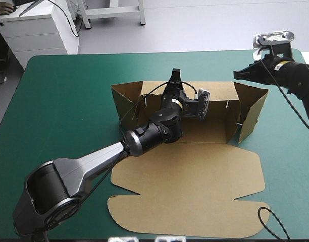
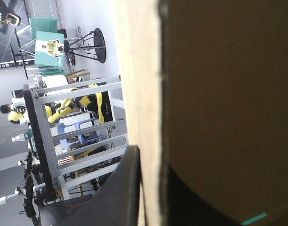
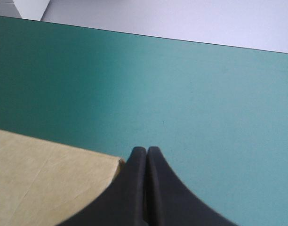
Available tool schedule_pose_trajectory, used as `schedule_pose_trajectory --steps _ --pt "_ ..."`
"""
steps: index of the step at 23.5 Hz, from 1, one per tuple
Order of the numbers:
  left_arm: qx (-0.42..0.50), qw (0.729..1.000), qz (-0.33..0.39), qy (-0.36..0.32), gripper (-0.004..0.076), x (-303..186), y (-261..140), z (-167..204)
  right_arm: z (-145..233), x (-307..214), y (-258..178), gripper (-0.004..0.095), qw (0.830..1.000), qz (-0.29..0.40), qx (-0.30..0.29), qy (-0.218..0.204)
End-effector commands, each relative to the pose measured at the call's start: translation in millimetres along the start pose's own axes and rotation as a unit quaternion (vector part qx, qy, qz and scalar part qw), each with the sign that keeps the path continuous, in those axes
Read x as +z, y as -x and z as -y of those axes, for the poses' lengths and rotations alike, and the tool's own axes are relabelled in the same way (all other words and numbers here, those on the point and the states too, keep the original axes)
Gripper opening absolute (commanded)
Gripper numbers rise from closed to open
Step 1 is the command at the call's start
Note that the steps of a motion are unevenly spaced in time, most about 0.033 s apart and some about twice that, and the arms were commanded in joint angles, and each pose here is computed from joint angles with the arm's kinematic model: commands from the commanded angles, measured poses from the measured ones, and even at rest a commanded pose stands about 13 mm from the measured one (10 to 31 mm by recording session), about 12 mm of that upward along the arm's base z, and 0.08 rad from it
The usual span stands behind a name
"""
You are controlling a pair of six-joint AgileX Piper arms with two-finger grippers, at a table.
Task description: Fold the box
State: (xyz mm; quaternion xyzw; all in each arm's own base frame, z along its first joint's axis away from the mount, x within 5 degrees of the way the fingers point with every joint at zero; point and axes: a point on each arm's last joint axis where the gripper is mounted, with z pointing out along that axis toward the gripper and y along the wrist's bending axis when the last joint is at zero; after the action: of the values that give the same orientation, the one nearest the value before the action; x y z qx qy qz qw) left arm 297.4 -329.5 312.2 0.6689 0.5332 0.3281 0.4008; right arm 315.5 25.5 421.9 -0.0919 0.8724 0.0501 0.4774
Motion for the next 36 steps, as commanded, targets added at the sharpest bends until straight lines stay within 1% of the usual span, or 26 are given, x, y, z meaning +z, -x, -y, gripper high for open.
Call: schedule_pose_trajectory --steps 1,4,5,6,8,11,13,16,19,23,28,30,33,36 --pt "-0.039 0.999 -0.019 -0.029 -0.0008 -8 -7 -1 13 14 22 -0.0018 0.999 0.03 0.027 -0.02" --pt "-0.039 0.999 -0.018 -0.028 -0.0008 -8 -7 -1 31 41 17 -0.0018 0.998 -0.027 0.047 -0.027" --pt "-0.039 0.999 -0.018 -0.028 -0.0008 -8 -7 -1 39 52 10 -0.0018 0.996 -0.062 0.055 -0.027" --pt "-0.039 0.999 -0.018 -0.028 -0.0008 -8 -7 -1 41 56 9 -0.0018 0.995 -0.073 0.057 -0.027" --pt "-0.039 0.999 -0.018 -0.028 -0.0008 -8 -7 -1 43 67 0 -0.0019 0.992 -0.11 0.058 -0.014" --pt "-0.04 0.999 -0.017 -0.028 -0.0008 -8 -7 -2 36 67 1 -0.0019 0.992 -0.109 0.064 0.024" --pt "-0.04 0.999 -0.017 -0.028 -0.0008 -8 -7 -2 34 67 -2 -0.0019 0.989 -0.124 0.067 0.034" --pt "-0.04 0.999 -0.018 -0.028 -0.0008 -8 -7 -1 32 65 -8 -0.0019 0.985 -0.159 0.035 0.05" --pt "-0.04 0.999 -0.018 -0.028 -0.0008 -8 -7 -1 30 62 -9 -0.0019 0.983 -0.168 0.04 0.06" --pt "-0.04 0.999 -0.018 -0.028 -0.0008 -8 -7 -1 27 55 -12 -0.0018 0.983 -0.17 0.04 0.061" --pt "-0.04 0.999 -0.012 -0.026 -0.0008 -8 -6 -2 22 41 -29 -0.0018 0.984 -0.163 0.028 0.06" --pt "-0.04 0.999 -0.012 -0.026 -0.0008 -8 -6 -2 19 40 -37 -0.0018 0.985 -0.156 0.031 0.068" --pt "-0.04 0.999 -0.015 -0.027 -0.0008 -8 -6 -2 13 37 -46 -0.0018 0.988 -0.124 0.041 0.085" --pt "-0.044 0.998 -0.018 -0.028 -0.0008 -8 -7 -1 9 35 -56 -0.0018 0.989 -0.102 0.046 0.092"
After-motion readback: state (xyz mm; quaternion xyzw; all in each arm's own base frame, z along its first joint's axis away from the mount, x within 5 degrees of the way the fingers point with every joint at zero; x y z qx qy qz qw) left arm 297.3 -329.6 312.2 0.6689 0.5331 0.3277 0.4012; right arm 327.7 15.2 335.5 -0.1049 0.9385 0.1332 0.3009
